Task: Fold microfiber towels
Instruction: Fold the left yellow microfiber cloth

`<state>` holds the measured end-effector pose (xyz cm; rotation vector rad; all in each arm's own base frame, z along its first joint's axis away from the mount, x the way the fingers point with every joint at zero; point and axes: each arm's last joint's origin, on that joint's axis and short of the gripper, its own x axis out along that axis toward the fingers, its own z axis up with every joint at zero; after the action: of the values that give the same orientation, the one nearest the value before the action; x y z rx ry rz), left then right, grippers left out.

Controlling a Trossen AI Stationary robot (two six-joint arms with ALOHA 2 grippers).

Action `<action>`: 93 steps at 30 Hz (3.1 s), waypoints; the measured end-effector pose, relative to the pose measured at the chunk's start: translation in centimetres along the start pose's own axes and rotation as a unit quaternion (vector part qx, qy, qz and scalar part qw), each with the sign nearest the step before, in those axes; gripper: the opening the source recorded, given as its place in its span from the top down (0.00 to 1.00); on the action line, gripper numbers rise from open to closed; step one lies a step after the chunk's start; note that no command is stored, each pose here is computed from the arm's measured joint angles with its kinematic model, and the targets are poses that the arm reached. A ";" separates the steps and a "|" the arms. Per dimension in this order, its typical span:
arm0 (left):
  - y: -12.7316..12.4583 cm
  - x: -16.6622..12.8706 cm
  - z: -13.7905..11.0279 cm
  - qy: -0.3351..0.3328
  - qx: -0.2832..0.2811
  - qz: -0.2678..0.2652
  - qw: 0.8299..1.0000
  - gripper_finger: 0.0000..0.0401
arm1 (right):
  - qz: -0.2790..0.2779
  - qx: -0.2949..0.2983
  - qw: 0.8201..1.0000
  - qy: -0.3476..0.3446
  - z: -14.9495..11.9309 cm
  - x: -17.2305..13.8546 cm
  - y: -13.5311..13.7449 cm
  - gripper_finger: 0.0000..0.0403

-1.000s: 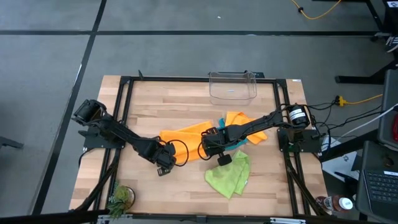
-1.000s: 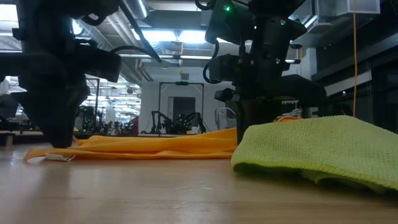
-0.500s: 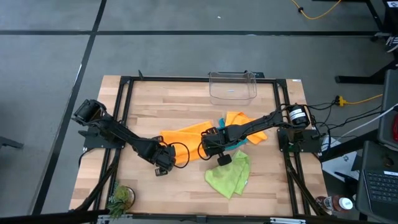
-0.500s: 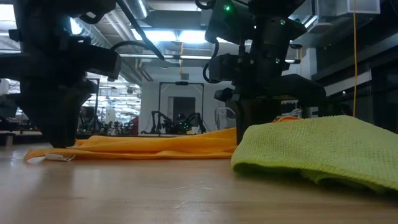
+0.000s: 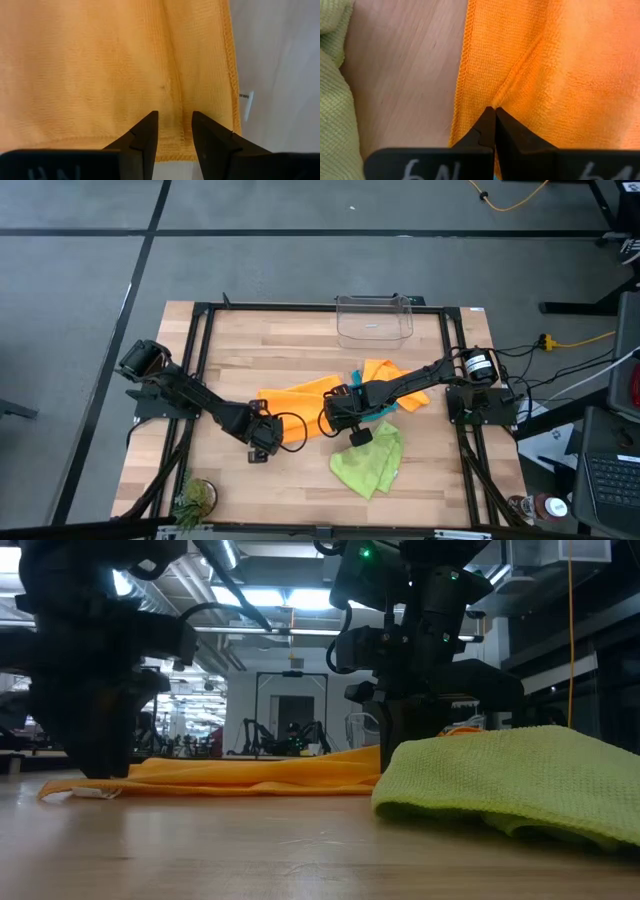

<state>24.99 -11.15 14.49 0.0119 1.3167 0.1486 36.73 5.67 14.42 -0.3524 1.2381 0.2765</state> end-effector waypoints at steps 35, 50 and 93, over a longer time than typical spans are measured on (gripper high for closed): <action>-0.1 -0.4 0.3 0.004 -0.026 0.000 1.000 0.79 | 0.004 0.000 1.000 -0.001 0.0 0.0 0.0 0.99; 0.1 0.0 -0.3 0.019 -0.026 0.000 0.999 0.78 | 0.004 0.000 1.000 -0.001 0.0 0.0 0.0 0.99; -0.1 -3.8 -0.1 0.095 -0.050 0.071 0.992 1.00 | -0.053 -0.010 0.998 -0.015 0.5 -1.6 0.4 0.99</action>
<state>24.01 -11.68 18.08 0.0064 1.4971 0.3438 36.49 6.25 16.05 -0.4280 1.1847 0.2014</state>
